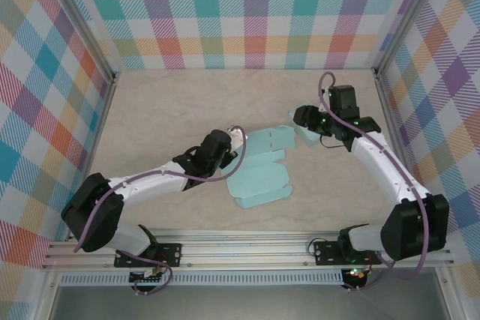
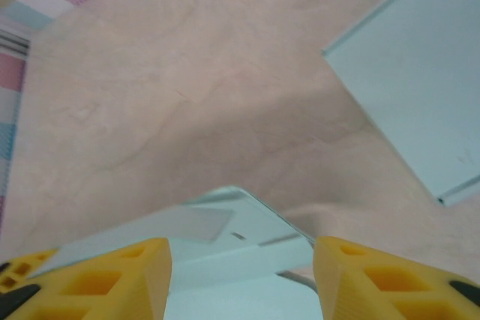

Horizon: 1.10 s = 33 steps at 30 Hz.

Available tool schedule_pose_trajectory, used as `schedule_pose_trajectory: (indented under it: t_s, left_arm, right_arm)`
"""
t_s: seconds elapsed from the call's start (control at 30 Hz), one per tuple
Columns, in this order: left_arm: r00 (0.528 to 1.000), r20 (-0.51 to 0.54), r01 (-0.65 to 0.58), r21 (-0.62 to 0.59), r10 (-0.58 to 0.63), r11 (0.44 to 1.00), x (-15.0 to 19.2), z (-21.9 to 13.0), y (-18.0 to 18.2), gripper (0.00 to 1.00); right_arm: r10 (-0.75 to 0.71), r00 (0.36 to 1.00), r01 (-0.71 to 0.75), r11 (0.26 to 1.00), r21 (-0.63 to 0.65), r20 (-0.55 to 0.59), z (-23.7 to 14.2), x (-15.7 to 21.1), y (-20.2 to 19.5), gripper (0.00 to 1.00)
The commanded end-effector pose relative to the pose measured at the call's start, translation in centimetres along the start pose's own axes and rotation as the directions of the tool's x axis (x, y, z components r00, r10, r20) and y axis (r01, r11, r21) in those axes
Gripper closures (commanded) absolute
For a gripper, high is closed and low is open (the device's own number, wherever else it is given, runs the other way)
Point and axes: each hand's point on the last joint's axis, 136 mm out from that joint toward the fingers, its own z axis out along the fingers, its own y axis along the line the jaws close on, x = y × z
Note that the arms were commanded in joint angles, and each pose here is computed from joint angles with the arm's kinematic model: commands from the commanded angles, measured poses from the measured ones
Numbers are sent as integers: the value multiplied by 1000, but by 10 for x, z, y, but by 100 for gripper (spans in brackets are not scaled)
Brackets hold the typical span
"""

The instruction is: Fold the paper box

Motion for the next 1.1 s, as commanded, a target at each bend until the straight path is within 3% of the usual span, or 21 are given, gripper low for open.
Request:
schedule_pose_trajectory:
  t_s: [0.0, 0.23, 0.57, 1.07]
  left_arm:
    - [996, 83, 20, -20, -18, 1000, -21, -12, 7, 100]
    - [996, 87, 27, -34, -24, 999, -22, -12, 9, 100]
    - [996, 82, 37, -65, -31, 997, -22, -5, 12, 100]
    - [995, 68, 74, -110, -67, 991, -21, 5, 16, 100]
  right_arm:
    - [21, 999, -24, 993, -114, -26, 4, -10, 28, 48]
    - [4, 993, -26, 982, -189, -117, 37, -5, 61, 48]
    - [18, 972, -62, 982, -179, -236, 71, 34, 65, 46]
    - [56, 973, -76, 994, -81, -224, 73, 54, 47, 45]
